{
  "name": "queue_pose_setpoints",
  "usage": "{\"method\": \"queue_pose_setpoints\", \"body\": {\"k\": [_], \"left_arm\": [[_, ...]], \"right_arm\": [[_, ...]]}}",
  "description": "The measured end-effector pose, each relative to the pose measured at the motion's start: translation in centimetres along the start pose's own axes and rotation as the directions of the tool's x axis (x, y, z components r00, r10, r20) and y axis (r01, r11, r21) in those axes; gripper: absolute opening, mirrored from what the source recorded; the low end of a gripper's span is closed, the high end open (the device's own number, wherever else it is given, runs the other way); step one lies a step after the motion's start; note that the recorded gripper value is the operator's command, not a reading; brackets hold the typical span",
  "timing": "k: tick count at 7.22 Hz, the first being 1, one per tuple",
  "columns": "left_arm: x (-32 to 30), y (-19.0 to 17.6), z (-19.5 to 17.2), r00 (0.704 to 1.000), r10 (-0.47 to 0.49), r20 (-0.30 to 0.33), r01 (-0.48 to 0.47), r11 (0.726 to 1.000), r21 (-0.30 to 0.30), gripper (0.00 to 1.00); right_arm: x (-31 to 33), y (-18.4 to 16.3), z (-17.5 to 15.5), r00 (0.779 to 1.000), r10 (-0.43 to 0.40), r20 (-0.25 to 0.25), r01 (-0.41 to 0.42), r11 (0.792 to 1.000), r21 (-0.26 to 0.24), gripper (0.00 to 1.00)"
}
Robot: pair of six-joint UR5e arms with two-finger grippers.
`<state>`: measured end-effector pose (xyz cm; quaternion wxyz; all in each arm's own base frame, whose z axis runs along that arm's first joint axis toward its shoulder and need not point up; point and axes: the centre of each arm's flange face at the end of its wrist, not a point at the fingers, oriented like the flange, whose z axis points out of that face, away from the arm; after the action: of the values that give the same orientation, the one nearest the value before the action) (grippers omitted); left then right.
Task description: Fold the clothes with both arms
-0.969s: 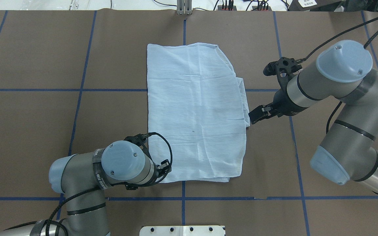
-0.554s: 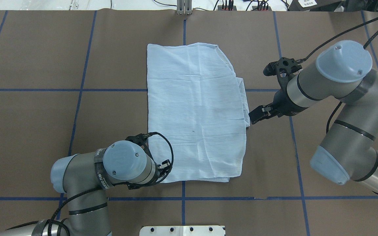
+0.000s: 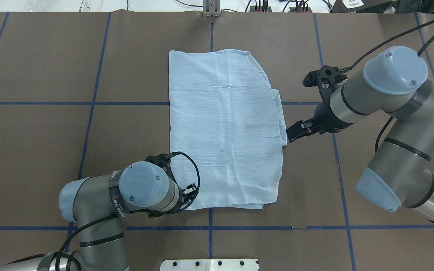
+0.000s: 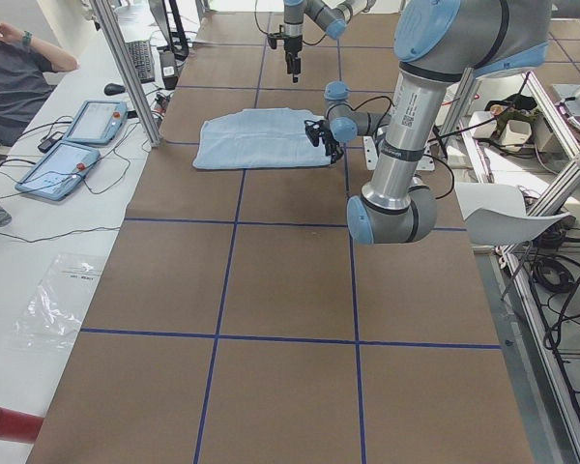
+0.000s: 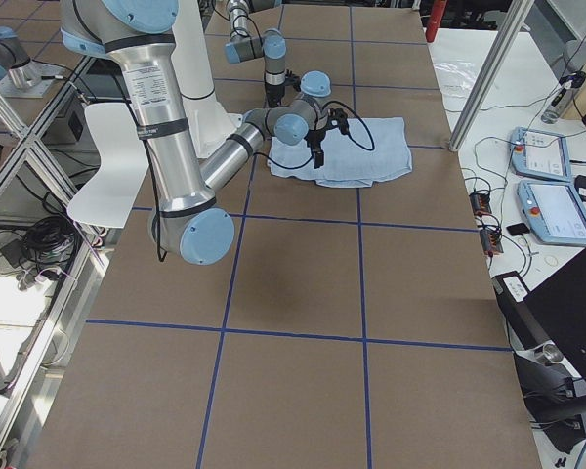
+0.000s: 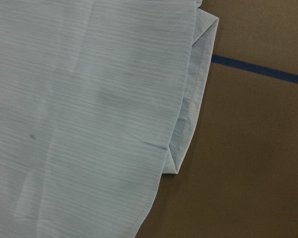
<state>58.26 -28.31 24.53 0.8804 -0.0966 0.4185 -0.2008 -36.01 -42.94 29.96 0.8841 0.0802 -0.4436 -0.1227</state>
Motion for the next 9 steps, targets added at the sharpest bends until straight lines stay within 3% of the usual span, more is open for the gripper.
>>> {"method": "queue_pose_setpoints", "body": {"k": [1, 3, 4, 5, 9], "left_arm": [[0.0, 0.0, 0.1, 1.000, 0.000, 0.001, 0.000, 1.000, 0.000, 0.46], [-0.1, -0.1, 0.2, 1.000, -0.001, 0.005, 0.001, 1.000, 0.001, 0.44], [-0.1, -0.1, 0.3, 1.000, -0.002, 0.006, 0.001, 1.000, 0.002, 0.35], [-0.1, -0.1, 0.3, 1.000, -0.001, 0.006, 0.001, 1.000, 0.002, 0.04], [0.4, 0.2, -0.8, 1.000, 0.005, -0.016, -0.005, 1.000, -0.004, 0.00]], "right_arm": [[0.0, 0.0, 0.0, 1.000, 0.000, 0.000, 0.000, 1.000, 0.000, 1.00], [0.0, 0.0, 0.1, 1.000, 0.000, -0.001, 0.000, 1.000, -0.002, 1.00], [0.0, 0.0, 0.2, 1.000, 0.001, -0.002, -0.001, 1.000, -0.003, 1.00], [0.1, 0.0, 0.2, 1.000, 0.002, -0.004, -0.002, 1.000, -0.004, 1.00], [-0.4, 0.2, 0.5, 1.000, 0.030, -0.009, -0.030, 1.000, 0.001, 1.00]]}}
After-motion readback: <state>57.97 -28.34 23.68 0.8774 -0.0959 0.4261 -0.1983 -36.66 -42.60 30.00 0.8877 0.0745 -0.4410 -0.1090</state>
